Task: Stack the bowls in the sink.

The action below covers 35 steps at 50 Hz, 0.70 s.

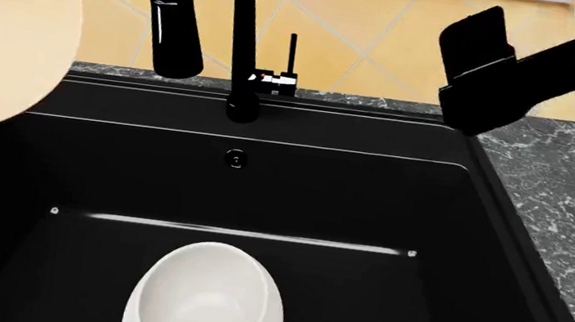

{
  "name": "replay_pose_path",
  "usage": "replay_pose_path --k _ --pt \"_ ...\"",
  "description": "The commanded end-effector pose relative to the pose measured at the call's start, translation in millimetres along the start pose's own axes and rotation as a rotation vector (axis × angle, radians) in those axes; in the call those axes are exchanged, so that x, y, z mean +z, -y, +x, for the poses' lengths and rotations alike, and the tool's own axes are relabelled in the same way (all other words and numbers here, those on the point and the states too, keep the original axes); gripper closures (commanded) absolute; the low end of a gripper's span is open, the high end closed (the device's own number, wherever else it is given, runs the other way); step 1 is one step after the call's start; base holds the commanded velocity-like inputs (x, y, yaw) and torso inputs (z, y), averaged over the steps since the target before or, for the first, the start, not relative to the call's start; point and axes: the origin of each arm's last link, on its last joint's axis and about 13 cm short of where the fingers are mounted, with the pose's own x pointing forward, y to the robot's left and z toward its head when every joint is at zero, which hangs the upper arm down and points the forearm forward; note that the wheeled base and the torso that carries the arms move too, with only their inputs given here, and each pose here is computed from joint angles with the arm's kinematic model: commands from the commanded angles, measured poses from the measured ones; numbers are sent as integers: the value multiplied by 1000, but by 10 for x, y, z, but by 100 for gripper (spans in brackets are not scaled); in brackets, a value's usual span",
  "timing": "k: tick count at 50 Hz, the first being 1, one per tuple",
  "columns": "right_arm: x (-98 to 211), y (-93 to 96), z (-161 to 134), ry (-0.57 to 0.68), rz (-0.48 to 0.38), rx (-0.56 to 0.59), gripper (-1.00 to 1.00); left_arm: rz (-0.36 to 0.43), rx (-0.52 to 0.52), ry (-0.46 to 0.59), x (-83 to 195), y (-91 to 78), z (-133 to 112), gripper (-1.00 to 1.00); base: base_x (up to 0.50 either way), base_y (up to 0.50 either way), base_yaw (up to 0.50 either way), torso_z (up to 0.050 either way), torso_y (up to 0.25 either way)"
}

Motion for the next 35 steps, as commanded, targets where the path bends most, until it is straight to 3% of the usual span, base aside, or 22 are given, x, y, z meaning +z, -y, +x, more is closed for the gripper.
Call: replay_pose_path --k 1,15,35 --pt "130 195 -218 37 5 -114 -100 42 -12 -9 95 78 -6 100 0 0 0 0 0" --pt "204 355 -397 80 -26 -201 -100 96 -5 -44 83 199 81 100 0 0 0 0 1" --pt "205 422 -394 98 -66 -240 -100 259 45 -106 14 293 176 100 0 0 0 0 0"
